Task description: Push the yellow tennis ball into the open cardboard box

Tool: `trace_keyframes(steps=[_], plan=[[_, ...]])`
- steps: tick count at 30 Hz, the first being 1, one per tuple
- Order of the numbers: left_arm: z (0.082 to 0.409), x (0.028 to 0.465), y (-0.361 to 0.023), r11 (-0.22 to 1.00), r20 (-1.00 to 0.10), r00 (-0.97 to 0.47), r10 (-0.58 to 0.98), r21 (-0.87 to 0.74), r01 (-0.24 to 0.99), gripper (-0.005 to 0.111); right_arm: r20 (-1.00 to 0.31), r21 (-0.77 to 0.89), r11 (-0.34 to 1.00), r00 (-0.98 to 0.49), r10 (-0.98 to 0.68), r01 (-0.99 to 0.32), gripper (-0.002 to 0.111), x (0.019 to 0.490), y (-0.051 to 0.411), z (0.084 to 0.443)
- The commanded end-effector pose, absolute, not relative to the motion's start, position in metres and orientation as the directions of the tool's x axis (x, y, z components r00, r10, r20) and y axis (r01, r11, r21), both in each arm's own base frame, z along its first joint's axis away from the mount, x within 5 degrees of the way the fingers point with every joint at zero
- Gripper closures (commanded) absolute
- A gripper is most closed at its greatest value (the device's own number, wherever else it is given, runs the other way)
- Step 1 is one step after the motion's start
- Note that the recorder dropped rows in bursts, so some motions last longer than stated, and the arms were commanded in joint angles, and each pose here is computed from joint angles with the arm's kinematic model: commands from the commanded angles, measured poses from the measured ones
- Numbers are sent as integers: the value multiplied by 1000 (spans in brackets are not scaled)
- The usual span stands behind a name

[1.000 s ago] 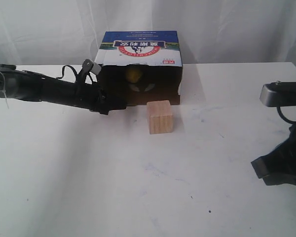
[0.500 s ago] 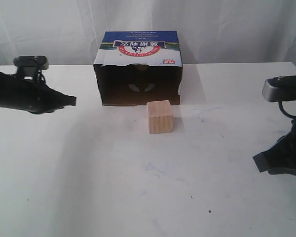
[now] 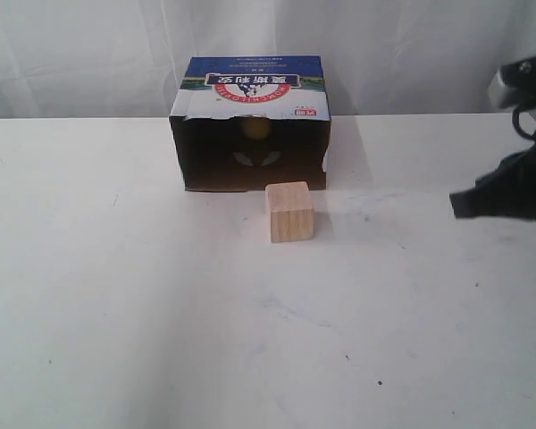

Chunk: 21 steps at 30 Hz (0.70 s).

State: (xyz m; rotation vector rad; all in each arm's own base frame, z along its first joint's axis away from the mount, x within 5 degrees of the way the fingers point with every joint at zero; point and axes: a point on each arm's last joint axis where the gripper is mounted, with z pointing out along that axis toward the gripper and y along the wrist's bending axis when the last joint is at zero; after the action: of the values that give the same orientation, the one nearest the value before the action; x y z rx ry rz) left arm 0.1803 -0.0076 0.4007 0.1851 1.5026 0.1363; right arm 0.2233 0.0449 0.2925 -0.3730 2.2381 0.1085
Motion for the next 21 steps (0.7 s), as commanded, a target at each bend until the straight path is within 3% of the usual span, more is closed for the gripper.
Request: trace_keyframes(steps=[1,7,11,16,21], plan=[[409,131,-4,972,-954,183,236,235,-24,107,-936,-118,965,-299,-188,-236,108,229,40,354],[378,94,-1,988,-966,212,151,149,-27,107,-946,-325,935,52,-321,-139,108,173,27,449],[355,81,0,992,-969,209,129,128,-22,107,-944,-325,939,105,-314,-111,108,117,17,460],[332,72,0,991,-971,199,130,129,-17,107,-949,-245,964,230,-216,-106,108,58,9,427],[329,64,0,992,-966,226,129,129,-16,107,-971,-136,982,214,-105,-135,108,59,10,351]])
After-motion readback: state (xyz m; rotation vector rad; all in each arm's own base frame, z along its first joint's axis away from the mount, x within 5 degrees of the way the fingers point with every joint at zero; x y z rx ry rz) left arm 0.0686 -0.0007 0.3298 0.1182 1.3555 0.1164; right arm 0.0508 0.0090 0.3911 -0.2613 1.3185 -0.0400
